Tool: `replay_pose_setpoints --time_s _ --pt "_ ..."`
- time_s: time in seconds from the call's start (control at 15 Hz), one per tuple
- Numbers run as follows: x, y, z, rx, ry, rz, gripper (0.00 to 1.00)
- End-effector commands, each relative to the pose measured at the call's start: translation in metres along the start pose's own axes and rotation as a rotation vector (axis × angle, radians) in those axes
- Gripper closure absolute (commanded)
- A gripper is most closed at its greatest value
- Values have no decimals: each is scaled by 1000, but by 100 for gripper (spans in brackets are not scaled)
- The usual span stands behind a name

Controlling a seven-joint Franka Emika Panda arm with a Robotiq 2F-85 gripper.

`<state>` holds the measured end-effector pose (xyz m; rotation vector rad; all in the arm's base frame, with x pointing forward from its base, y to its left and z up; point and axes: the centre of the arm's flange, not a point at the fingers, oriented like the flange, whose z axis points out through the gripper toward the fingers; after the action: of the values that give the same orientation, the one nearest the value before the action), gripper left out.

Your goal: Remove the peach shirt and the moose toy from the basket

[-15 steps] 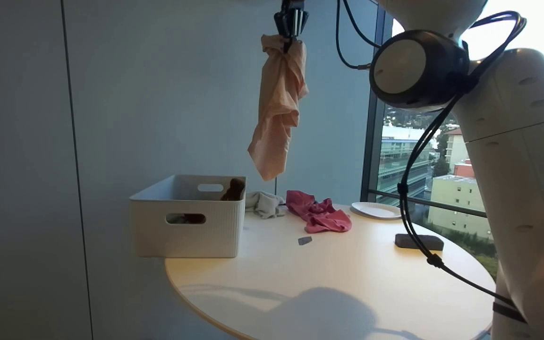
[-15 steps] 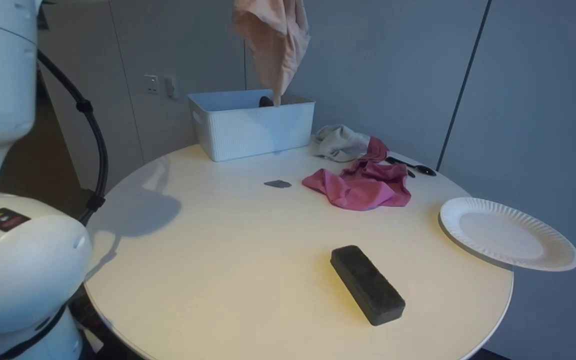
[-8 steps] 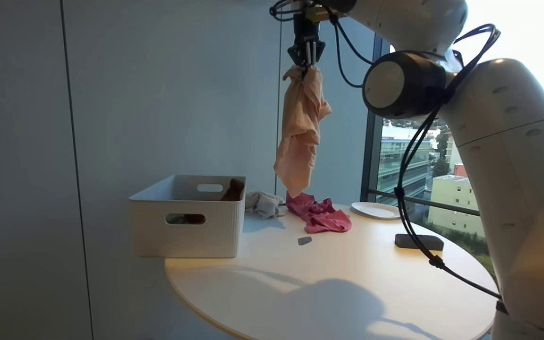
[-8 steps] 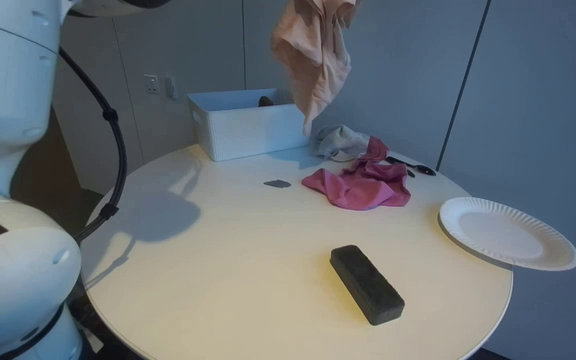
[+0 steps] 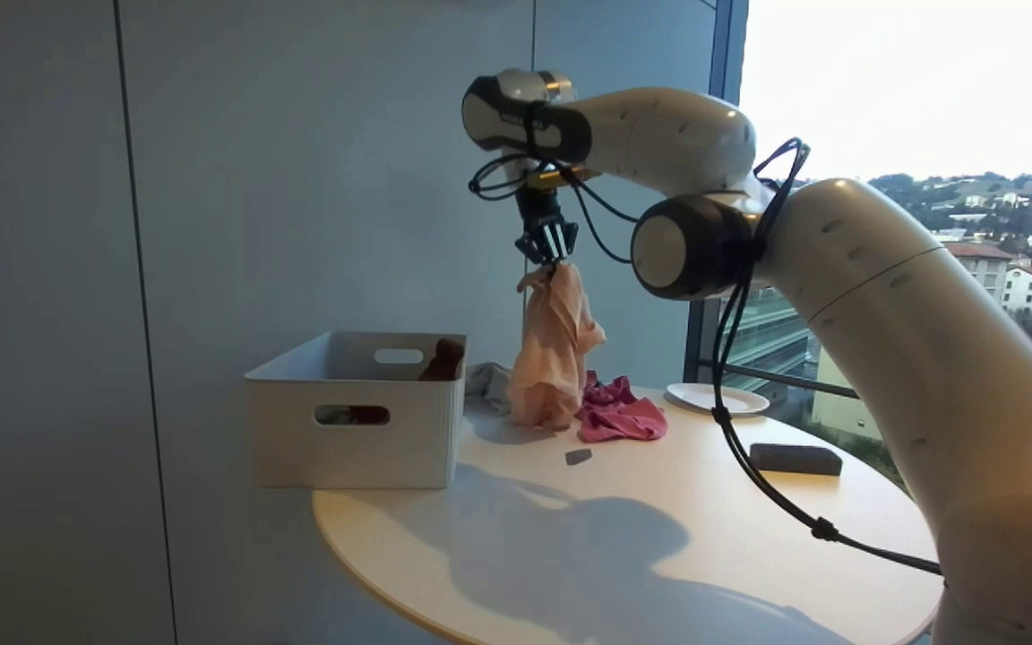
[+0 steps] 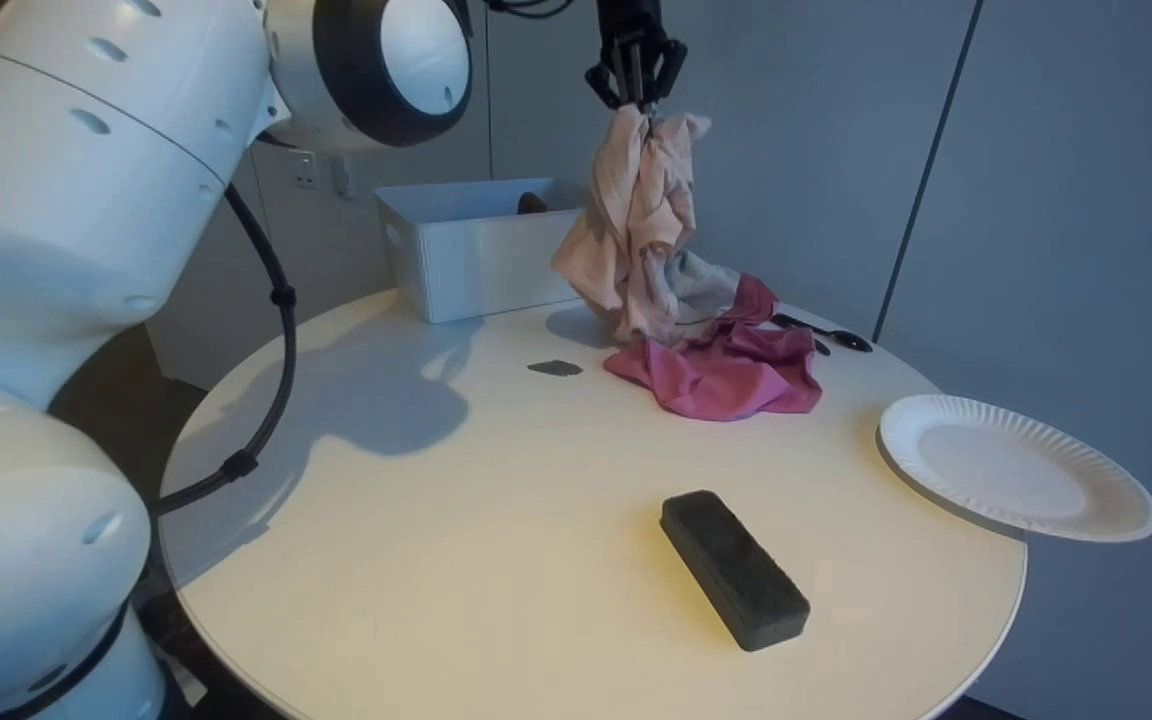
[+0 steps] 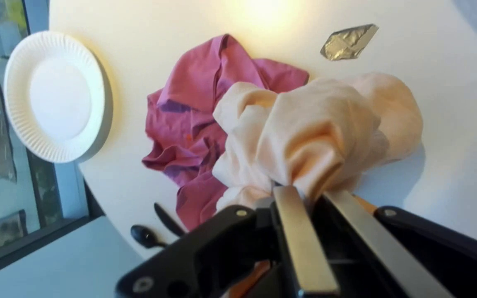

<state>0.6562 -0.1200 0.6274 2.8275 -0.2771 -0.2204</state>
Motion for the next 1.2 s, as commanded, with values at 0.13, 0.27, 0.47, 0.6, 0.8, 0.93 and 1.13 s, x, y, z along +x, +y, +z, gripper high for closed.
replay_pose_setpoints --time_s 0.13,0.27,0.47,0.6,0.8,0.93,1.13 --pt "54 -39 161 103 -296 -1 96" --pt "74 -52 226 118 -345 -31 64" --pt "89 -72 259 46 -281 -38 50" --pt "77 -77 225 -38 -224 -44 34" --pt "52 -83 154 -151 -120 -31 10" --pt "33 -85 109 -217 -36 -17 0" --pt "1 -93 38 -312 95 -4 0"
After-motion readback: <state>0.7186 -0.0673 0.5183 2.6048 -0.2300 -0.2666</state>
